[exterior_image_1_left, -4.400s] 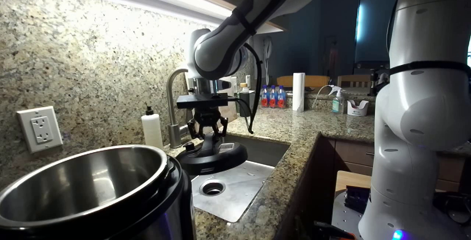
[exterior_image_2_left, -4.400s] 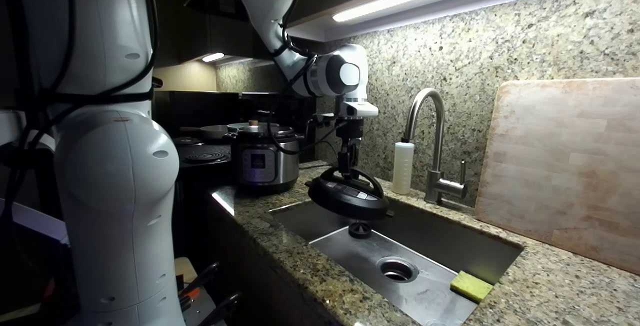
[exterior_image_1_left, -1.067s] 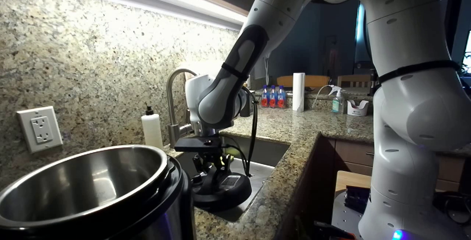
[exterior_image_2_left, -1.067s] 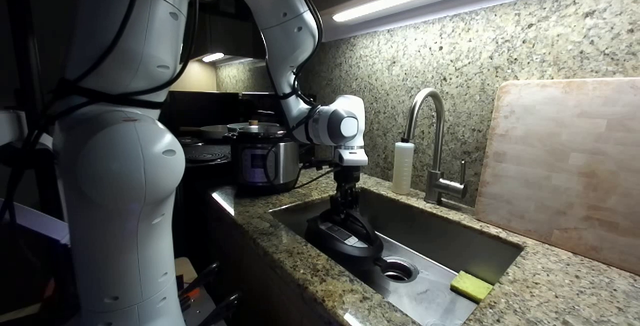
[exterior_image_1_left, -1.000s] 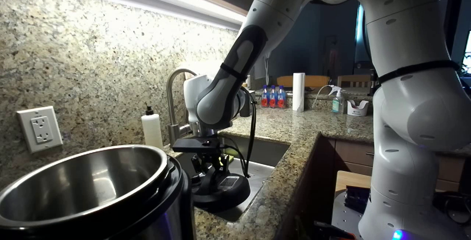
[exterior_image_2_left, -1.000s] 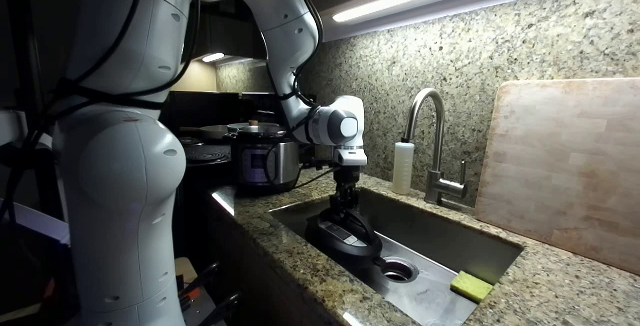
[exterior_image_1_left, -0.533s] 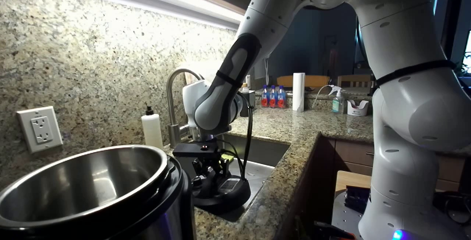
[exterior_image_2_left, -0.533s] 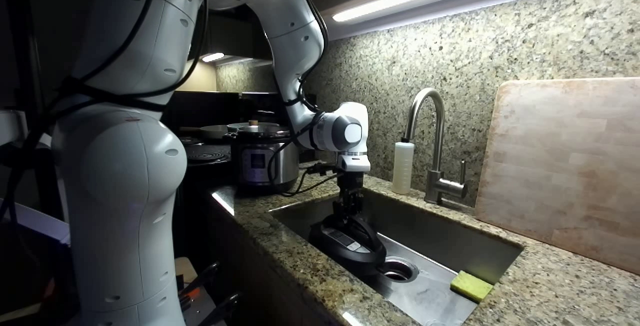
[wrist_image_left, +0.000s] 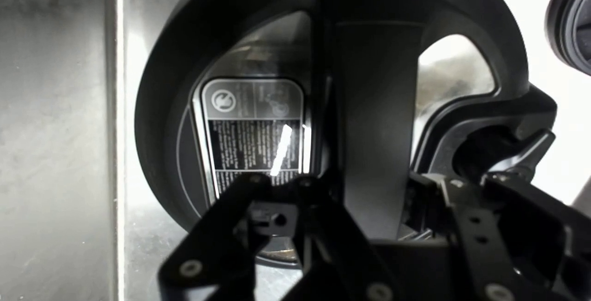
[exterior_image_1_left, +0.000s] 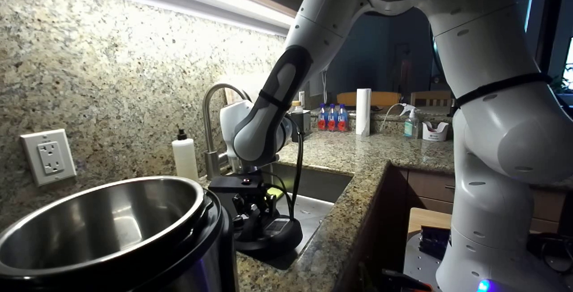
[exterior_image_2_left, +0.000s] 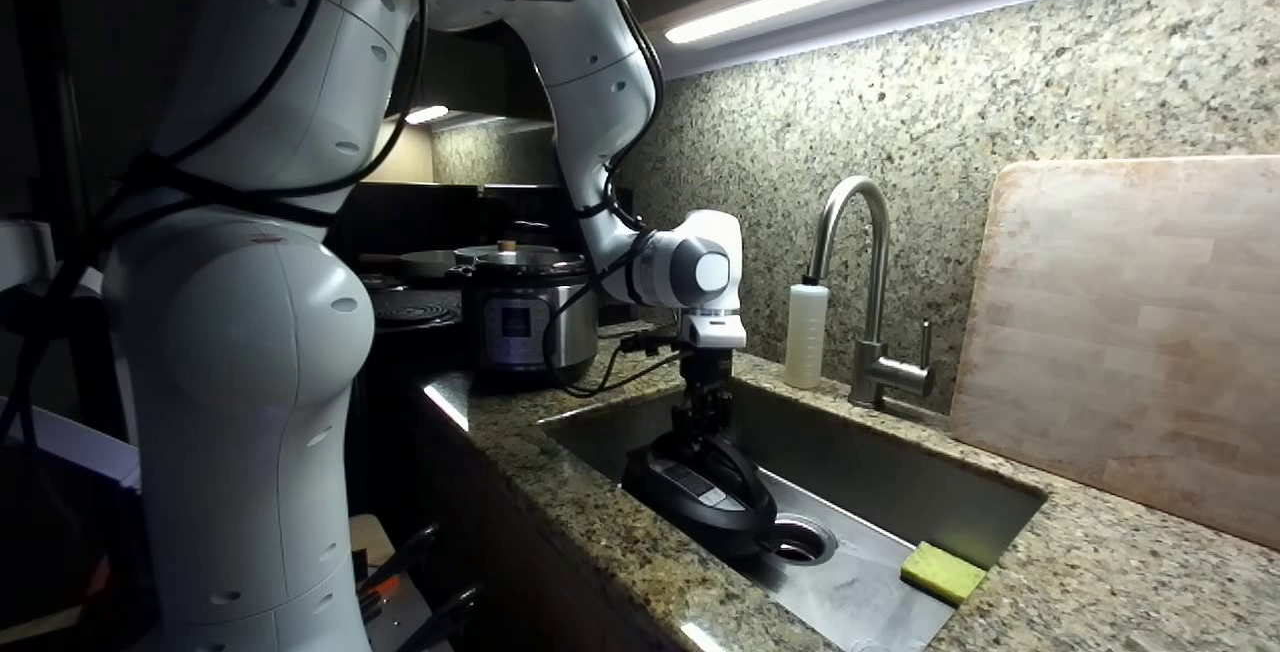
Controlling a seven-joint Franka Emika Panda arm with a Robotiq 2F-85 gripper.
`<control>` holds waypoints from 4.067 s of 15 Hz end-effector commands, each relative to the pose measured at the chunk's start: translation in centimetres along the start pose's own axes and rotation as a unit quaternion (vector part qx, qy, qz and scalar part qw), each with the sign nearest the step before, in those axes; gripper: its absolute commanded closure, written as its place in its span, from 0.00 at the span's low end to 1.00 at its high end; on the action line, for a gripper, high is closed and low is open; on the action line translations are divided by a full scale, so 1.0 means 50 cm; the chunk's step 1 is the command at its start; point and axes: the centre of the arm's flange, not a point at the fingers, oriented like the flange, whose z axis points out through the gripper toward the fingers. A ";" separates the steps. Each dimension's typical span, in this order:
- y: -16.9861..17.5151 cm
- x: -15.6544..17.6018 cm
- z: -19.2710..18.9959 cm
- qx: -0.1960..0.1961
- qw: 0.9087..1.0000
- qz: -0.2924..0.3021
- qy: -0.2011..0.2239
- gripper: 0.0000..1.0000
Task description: Open the rice cooker and put the lid in the sink
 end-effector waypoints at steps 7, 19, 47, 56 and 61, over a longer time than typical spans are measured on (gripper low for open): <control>0.002 0.031 0.009 -0.007 1.000 0.020 0.001 0.93; -0.009 -0.005 -0.002 -0.004 1.000 0.022 -0.007 0.93; -0.006 0.000 0.044 -0.019 1.000 0.013 0.001 0.56; -0.003 0.029 0.054 -0.024 1.000 0.018 0.006 0.01; -0.012 0.012 0.031 -0.013 1.000 0.011 0.007 0.00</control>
